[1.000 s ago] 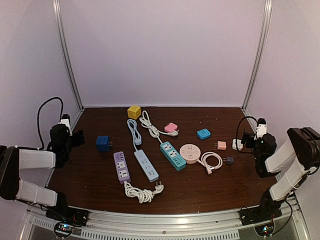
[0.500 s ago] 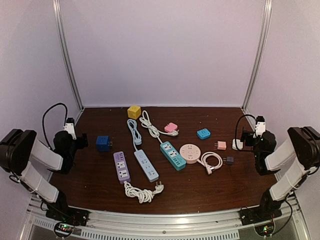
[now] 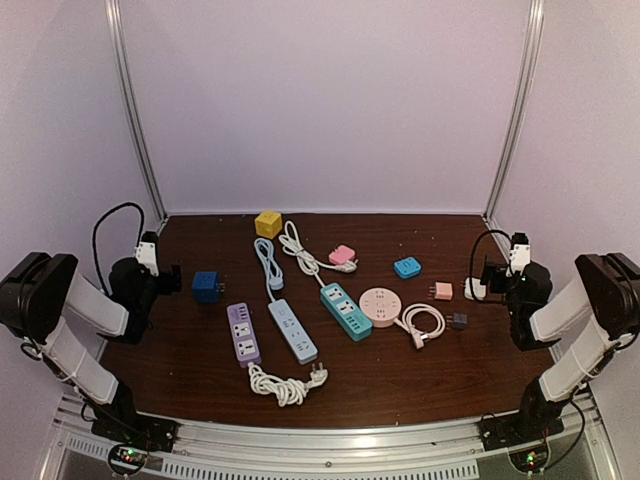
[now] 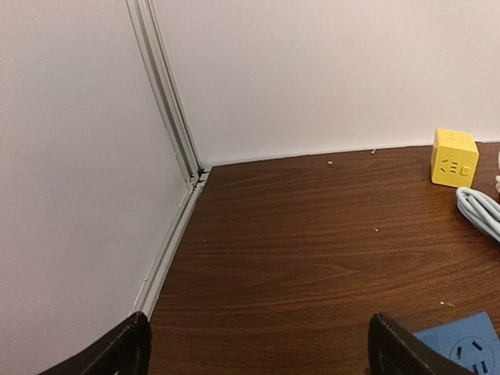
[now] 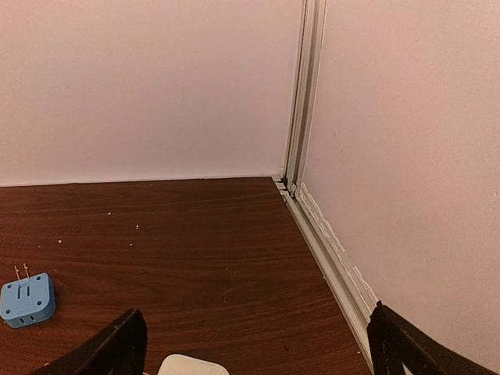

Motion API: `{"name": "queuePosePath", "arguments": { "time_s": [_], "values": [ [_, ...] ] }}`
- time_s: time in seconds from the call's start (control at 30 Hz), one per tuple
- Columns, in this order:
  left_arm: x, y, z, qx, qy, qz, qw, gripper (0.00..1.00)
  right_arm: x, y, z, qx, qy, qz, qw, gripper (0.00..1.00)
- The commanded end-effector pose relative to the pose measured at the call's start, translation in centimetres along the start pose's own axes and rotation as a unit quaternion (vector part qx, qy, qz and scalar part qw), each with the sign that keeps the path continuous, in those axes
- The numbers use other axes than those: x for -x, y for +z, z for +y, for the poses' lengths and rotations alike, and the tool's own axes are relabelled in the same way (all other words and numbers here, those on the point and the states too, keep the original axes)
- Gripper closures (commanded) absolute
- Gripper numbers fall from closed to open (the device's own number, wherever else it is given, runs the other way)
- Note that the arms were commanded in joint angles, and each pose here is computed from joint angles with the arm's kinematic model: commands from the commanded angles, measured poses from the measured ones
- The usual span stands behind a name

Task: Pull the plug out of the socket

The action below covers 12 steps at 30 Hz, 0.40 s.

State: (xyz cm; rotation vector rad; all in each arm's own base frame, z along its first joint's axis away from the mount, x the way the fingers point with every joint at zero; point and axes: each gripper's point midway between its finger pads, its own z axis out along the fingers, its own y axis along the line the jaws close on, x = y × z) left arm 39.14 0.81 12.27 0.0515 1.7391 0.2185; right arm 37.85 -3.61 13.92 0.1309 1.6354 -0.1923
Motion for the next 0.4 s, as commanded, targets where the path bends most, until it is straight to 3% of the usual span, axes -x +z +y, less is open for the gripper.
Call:
{"name": "queuePosePath", "arguments": {
  "time_s": [0.0, 0.37],
  "values": [
    [0.91, 0.29, -0.27, -0.007, 0.006, -0.016, 1.0, 0.02, 0.59, 0.26, 0.43, 0.008, -0.003, -0.008, 1.0, 0.0],
    [0.91, 0.28, -0.3, -0.008, 0.006, -0.016, 1.0, 0.02, 0.68, 0.32, 0.51, 0.01, -0.002, -0.009, 1.0, 0.0]
  ]
}}
